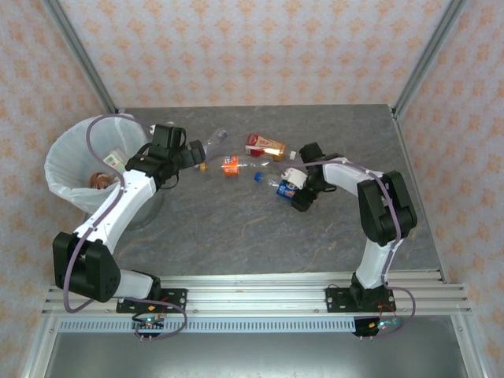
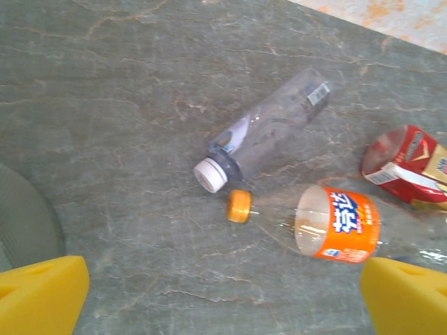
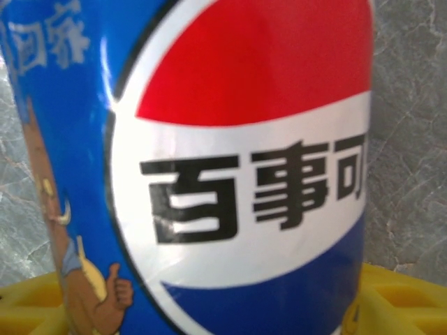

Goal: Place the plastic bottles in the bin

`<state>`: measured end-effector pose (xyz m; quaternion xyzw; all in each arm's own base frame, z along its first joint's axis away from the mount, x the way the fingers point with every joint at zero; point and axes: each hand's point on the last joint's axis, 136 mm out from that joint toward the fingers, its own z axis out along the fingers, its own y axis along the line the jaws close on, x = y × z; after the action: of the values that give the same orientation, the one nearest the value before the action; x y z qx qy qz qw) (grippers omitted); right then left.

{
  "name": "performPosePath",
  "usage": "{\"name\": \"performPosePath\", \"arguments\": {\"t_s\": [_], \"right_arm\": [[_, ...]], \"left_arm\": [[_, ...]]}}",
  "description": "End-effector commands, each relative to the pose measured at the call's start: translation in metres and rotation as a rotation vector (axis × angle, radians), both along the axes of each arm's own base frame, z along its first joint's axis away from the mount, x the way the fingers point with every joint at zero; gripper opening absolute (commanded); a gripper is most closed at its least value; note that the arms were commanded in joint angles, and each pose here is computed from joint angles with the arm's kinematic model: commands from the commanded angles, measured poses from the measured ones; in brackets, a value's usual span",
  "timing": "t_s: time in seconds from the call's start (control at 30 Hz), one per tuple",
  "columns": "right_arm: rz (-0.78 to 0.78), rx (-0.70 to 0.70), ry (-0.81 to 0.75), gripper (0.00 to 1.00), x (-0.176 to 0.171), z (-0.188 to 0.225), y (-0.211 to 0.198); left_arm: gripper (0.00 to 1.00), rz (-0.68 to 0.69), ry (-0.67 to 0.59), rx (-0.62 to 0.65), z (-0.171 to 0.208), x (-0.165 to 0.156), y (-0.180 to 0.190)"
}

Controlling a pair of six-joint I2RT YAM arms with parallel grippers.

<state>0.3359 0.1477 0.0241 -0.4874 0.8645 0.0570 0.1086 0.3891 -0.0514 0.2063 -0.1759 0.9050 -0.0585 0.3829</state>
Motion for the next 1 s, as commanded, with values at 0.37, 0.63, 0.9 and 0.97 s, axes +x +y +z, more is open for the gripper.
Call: {"name": "performPosePath", "arguments": {"t_s": [0.37, 0.63, 0.9, 0.97], "right_arm": [[-0.057, 0.112, -0.1, 0.47, -0.013, 0.022, 0.012], [-0.12, 0.258, -0.212, 0.43, -0.01, 0.053, 0.027], [-0.163, 0.49, -0.364, 0.41, -0.013, 0.088, 0.068], [-0.182, 0.542, -0.378, 0.41, -0.014, 0.095, 0.076]], "left_arm": [[1.0, -0.078, -0.021, -0.144, 0.005, 0.008, -0.041], [1.0, -0.194, -0.058, -0.236, 0.014, 0.013, -0.072], [1.0, -0.353, -0.134, -0.279, 0.029, 0.012, -0.111], [1.0, -0.398, -0.155, -0.294, 0.033, 0.01, -0.122]]}}
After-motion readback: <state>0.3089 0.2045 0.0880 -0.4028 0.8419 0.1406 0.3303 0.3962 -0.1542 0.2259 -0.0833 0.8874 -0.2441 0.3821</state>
